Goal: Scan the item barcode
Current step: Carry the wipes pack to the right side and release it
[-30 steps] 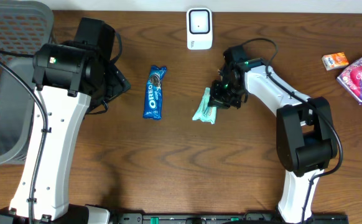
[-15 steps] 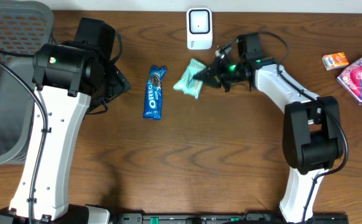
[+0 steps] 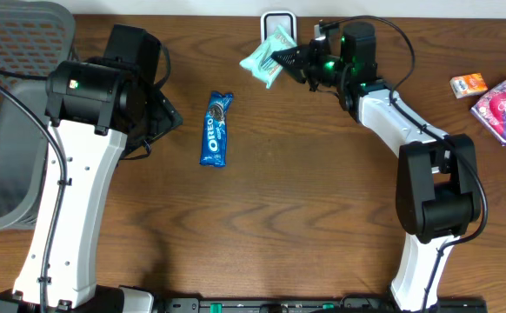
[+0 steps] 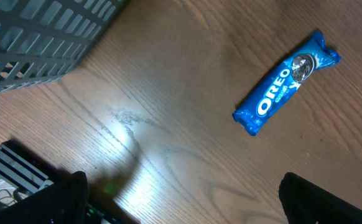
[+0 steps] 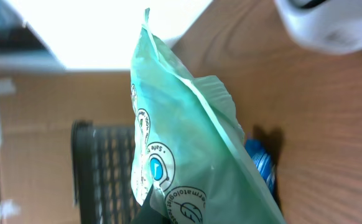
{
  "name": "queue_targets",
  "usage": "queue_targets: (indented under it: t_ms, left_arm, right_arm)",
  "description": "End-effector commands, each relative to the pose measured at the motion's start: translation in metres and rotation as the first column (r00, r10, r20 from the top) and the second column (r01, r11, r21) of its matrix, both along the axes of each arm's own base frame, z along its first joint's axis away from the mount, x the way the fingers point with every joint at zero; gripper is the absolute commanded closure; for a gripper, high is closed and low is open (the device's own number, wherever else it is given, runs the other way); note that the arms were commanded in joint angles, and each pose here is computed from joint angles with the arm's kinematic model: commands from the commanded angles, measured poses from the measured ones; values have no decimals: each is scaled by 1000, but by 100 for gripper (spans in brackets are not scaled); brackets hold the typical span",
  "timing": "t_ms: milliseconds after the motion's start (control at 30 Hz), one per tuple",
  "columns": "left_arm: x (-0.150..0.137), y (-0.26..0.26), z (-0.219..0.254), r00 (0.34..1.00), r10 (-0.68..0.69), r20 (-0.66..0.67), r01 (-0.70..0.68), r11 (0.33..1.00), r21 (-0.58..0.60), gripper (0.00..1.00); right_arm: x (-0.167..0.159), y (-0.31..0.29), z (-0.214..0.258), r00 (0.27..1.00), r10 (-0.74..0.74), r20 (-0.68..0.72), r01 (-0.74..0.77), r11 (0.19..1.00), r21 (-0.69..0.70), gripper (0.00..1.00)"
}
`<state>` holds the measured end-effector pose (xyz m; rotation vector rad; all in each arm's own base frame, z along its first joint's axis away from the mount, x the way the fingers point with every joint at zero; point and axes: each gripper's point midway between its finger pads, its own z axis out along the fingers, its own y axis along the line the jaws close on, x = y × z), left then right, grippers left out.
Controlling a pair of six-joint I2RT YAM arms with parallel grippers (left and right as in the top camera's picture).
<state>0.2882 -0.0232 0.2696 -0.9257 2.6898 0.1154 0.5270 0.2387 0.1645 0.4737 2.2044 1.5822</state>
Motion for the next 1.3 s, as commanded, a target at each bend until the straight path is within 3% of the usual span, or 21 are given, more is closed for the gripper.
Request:
queue_targets:
  t_ms: [0,133,333,500,700,933,1033,1267]
  left_arm:
    - [-1,4,0,1000,11,-2,-11,1000,20,2]
    - [-1,4,0,1000,11,-2,-11,1000,20,2]
    - [-1,4,0,1000,11,-2,-11,1000,20,2]
    - [-1,4,0,1000,11,-2,-11,1000,20,2]
    - [-1,4,0,1000,11,-2,-11,1000,20,2]
    - [-1,4,0,1000,11,-2,-11,1000,20,2]
    - [-1,4,0,1000,11,-2,-11,1000,20,2]
    - [-1,4,0,1000,11,-2,-11,1000,20,2]
  right_arm:
    - [34,-10,14,991,-122,53,123,992,-18,99]
    - [57,-5,26,989,-114,97,117,993,-25,99]
    - [94,-15,8,989,-127,73,137,979,-153,99]
    - [104,-22,-5,993,-98,68,109,980,-169,99]
    - [108,-40,2,986,-46,162,79,976,-203,99]
    - [111,-129,37,970,-9,241,41,991,-128,99]
    - [105,-186,35,980,-65,186,91,987,-133,99]
    - [61,-321,-19,962,-274,-15,245,885,-396,99]
